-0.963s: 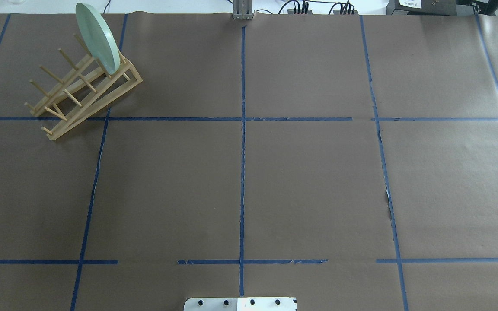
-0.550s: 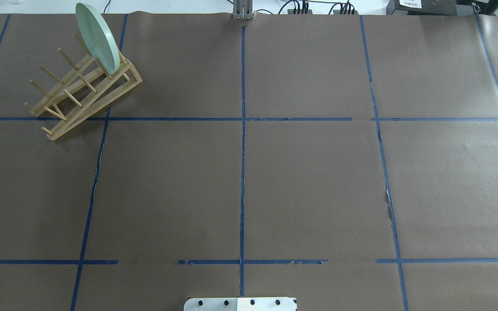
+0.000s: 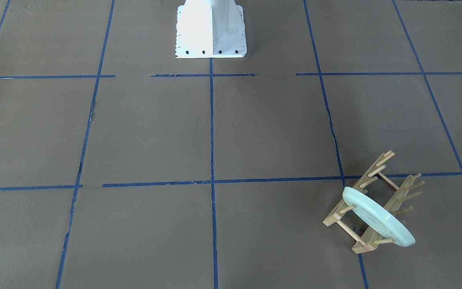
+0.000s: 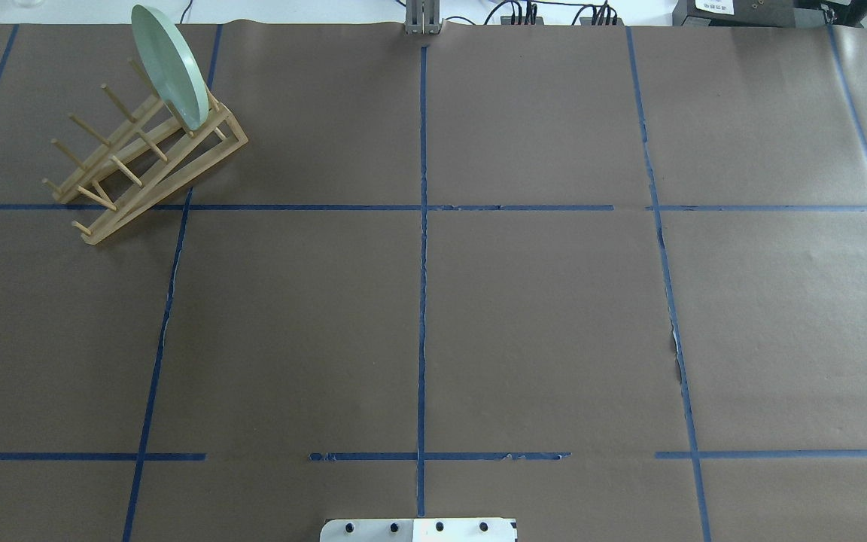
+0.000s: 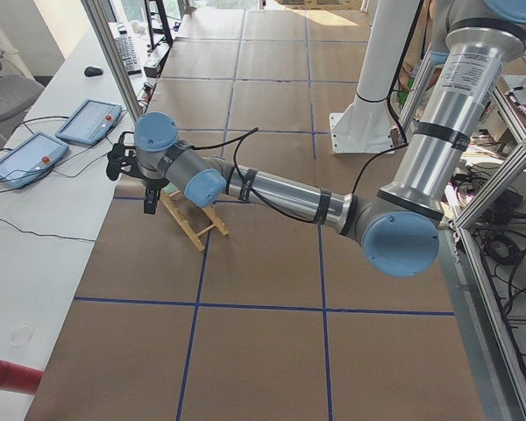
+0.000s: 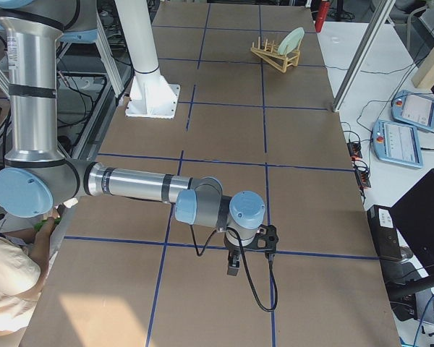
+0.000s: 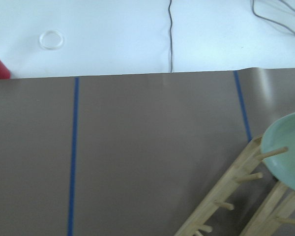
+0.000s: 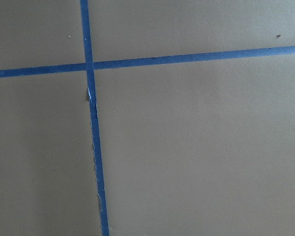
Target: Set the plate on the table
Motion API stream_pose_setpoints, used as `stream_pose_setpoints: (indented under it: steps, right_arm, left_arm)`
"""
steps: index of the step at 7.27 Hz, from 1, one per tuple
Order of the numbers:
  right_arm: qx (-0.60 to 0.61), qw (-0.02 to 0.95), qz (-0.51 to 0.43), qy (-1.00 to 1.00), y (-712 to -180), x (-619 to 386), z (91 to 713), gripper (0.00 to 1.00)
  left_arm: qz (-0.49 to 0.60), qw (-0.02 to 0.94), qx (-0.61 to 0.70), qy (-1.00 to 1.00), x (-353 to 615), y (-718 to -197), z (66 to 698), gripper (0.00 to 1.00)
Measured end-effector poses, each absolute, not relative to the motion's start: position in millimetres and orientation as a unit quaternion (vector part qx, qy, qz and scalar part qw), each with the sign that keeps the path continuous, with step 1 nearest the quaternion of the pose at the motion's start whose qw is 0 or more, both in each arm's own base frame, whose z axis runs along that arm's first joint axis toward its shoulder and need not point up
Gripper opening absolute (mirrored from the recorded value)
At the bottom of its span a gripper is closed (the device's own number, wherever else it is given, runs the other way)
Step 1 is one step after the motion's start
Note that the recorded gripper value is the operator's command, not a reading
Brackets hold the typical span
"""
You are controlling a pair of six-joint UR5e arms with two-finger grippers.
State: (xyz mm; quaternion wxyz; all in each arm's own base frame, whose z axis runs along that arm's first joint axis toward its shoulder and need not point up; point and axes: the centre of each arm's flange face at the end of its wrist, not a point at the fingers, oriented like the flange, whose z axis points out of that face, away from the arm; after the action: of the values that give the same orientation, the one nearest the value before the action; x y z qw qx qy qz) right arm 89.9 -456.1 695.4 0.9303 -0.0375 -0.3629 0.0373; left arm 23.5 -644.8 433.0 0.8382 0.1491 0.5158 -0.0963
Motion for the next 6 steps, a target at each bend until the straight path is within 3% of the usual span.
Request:
stream_pose_setpoints:
  steps: [4,6]
  right_arm:
    - [-0.038,0.93,0.037,-0.363,-456.1,89.9,695.5,1.0]
    - [-0.038,0.93,0.037,-0.363,-456.1,89.9,695.4,1.0]
  left_arm:
    - [-0.304,0.714,0.091,0.624,120.8,-669.6,402.3,1.0]
    - [-0.383,0.654,0.059,0.65,189.1,-681.1,382.9,0.89]
